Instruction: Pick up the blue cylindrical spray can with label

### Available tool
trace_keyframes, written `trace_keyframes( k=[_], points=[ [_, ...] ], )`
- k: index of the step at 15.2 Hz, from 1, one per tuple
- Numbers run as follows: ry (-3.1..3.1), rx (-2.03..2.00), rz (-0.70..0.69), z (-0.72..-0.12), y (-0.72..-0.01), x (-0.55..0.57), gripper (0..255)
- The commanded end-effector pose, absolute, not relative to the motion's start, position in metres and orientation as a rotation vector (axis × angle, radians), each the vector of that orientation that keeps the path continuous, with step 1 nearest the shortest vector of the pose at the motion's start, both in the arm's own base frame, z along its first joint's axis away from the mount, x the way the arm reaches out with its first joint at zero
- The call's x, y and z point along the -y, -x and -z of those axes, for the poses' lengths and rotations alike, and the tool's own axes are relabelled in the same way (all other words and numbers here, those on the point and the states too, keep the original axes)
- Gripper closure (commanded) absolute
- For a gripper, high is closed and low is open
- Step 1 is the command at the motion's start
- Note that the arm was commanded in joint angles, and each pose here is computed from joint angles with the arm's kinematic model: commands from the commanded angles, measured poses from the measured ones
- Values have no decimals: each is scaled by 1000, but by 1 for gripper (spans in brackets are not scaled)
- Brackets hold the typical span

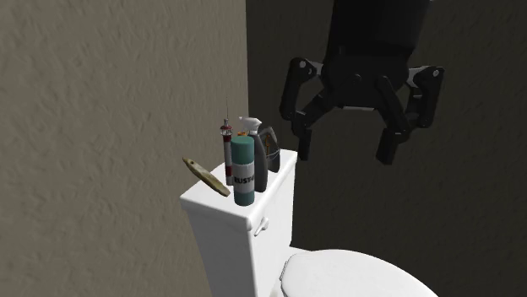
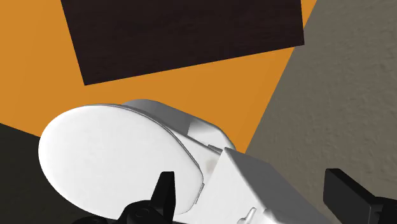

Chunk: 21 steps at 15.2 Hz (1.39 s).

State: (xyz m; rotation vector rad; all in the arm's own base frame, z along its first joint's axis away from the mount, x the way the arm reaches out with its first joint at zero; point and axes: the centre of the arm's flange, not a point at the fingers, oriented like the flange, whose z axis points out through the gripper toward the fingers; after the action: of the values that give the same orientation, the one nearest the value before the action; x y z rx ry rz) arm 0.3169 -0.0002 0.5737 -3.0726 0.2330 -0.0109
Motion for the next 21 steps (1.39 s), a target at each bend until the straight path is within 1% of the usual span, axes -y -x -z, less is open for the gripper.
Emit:
trace_keyframes(
  k=[1, 21],
  points=[
    [3073, -233, 11, -574, -317, 0, 0],
    [3046, 25, 100, -511, -556, -62, 0]
  ],
)
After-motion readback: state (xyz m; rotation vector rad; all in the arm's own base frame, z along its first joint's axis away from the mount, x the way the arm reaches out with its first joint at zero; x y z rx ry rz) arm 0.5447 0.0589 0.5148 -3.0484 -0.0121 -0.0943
